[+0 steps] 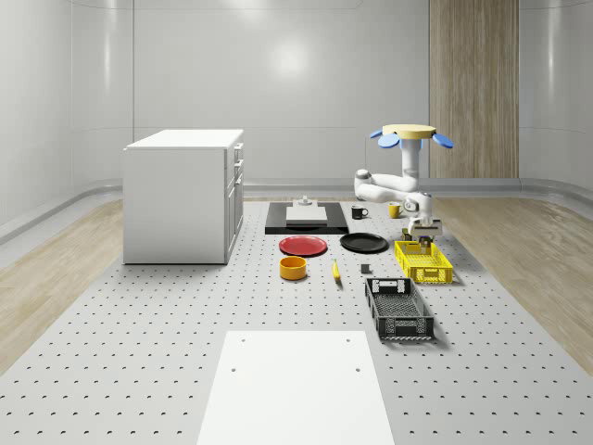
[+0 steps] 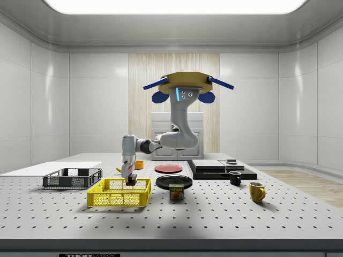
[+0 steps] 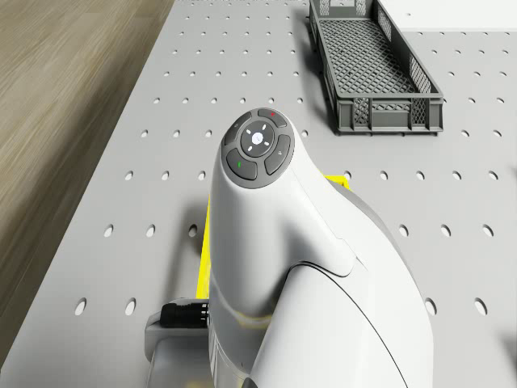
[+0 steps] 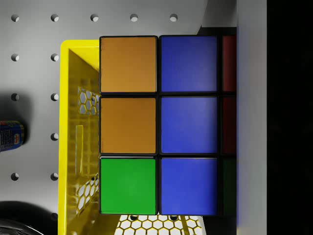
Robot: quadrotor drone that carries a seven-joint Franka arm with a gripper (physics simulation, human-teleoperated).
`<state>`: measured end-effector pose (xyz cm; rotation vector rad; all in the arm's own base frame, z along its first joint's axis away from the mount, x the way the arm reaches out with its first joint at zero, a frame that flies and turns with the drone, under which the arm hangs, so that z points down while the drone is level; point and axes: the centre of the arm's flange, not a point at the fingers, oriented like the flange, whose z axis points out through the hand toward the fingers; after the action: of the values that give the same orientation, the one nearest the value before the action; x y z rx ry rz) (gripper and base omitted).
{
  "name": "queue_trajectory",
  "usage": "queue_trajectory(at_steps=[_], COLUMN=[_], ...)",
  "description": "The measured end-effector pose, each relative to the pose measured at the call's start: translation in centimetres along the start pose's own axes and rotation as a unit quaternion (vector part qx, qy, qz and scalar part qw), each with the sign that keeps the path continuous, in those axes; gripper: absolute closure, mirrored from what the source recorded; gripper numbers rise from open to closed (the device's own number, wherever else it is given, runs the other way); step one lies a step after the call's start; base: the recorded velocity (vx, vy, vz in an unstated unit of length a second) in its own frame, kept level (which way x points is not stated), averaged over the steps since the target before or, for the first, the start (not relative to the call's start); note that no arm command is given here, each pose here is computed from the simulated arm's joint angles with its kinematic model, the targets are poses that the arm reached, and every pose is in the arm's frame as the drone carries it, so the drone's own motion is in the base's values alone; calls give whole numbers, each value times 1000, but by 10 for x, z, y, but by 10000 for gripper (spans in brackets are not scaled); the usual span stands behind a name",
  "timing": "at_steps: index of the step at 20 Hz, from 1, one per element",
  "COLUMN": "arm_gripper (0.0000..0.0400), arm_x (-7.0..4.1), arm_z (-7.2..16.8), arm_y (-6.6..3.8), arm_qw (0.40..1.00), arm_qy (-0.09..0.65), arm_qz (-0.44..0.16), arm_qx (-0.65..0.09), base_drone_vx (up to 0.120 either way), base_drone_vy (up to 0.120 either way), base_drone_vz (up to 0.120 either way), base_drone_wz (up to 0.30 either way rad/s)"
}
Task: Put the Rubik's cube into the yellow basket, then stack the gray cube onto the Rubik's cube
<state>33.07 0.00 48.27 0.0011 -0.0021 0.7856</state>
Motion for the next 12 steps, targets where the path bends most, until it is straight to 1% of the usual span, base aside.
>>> queue_trajectory(at_steps=[2, 3, 7, 12], arm_gripper=[75, 75, 75, 75], arm_x=[0, 0, 0, 0], arm_z=[0, 0, 9, 30], arm_y=[0, 0, 0, 0], arm_qw=[1000, 1000, 1000, 1000], arm_qy=[0, 0, 0, 0], arm_qz=[0, 0, 0, 0], arm_qx=[0, 0, 0, 0], base_drone_vx=[120, 80, 0, 0], base_drone_vy=[-120, -40, 0, 0], base_drone_vz=[0, 0, 0, 0], base_drone_wz=[0, 0, 0, 0])
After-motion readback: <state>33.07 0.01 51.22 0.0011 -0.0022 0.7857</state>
